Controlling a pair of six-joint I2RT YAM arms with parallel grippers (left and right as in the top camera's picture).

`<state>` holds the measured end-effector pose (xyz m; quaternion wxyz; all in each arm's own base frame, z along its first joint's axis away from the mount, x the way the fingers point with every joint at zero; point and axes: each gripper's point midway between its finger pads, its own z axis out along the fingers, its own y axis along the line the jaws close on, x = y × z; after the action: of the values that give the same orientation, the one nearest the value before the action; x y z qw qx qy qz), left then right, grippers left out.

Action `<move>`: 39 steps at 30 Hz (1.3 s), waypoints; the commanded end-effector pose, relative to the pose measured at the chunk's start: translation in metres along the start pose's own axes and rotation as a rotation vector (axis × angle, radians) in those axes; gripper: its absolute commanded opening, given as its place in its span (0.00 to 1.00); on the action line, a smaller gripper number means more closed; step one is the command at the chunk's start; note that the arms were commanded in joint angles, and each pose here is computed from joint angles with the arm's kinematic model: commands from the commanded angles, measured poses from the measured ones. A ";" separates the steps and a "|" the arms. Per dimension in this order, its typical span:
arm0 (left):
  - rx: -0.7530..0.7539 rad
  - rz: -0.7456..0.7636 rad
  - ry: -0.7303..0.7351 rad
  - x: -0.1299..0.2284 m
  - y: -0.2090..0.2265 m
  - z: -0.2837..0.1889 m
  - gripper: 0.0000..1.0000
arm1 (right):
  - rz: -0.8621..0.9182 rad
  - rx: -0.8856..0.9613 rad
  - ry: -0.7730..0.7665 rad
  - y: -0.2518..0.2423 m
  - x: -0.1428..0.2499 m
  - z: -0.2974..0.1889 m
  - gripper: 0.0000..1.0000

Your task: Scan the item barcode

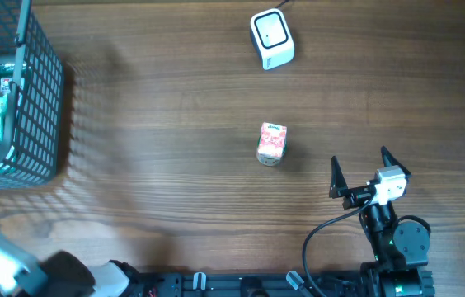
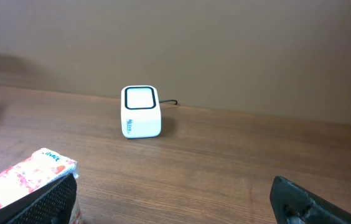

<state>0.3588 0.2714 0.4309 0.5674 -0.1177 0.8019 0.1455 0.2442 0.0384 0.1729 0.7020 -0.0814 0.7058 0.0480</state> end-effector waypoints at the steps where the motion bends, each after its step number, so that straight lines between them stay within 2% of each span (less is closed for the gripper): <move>1: 0.129 -0.131 -0.139 -0.045 -0.032 -0.046 0.40 | -0.006 0.013 -0.007 -0.002 -0.001 0.000 1.00; 6: 0.249 -0.325 -0.152 -0.056 -0.060 -0.080 0.38 | -0.006 0.013 -0.007 -0.002 -0.001 0.000 1.00; 10: 0.291 -0.415 -0.089 -0.046 -0.077 -0.093 0.38 | -0.005 0.013 -0.007 -0.002 -0.001 0.000 1.00; 15: 0.045 -0.465 0.009 -0.014 -0.044 -0.080 0.41 | -0.006 0.013 -0.007 -0.002 -0.001 0.000 1.00; 18: -0.035 -0.474 0.070 0.004 -0.028 -0.066 0.45 | -0.006 0.013 -0.007 -0.002 -0.001 0.000 1.00; 19: -0.052 -0.480 0.091 0.011 -0.024 -0.058 0.47 | -0.006 0.013 -0.007 -0.002 -0.001 0.000 1.00; 20: -0.068 -0.486 0.114 0.017 -0.019 -0.048 0.56 | -0.006 0.013 -0.007 -0.002 -0.001 0.000 1.00; 24: -0.085 -0.500 0.195 0.043 -0.009 -0.013 0.77 | -0.006 0.013 -0.007 -0.002 -0.001 0.000 1.00; 29: -0.043 -0.304 0.371 0.102 0.000 0.048 0.86 | -0.006 0.013 -0.007 -0.002 -0.001 0.000 1.00; 32: -0.006 -0.228 0.480 0.144 0.003 0.078 0.85 | -0.006 0.013 -0.007 -0.002 -0.001 0.000 1.00; 35: 0.034 -0.195 0.588 0.190 0.004 0.104 0.69 | -0.006 0.013 -0.007 -0.002 -0.001 0.000 1.00; 39: 0.090 -0.171 0.701 0.241 0.000 0.128 0.60 | -0.006 0.013 -0.007 -0.002 -0.001 0.000 1.00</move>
<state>0.3881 0.3081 0.1973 0.3040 -0.2495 0.9193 0.0132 0.2442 0.0384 0.1729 0.7020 -0.0814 0.7058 0.0480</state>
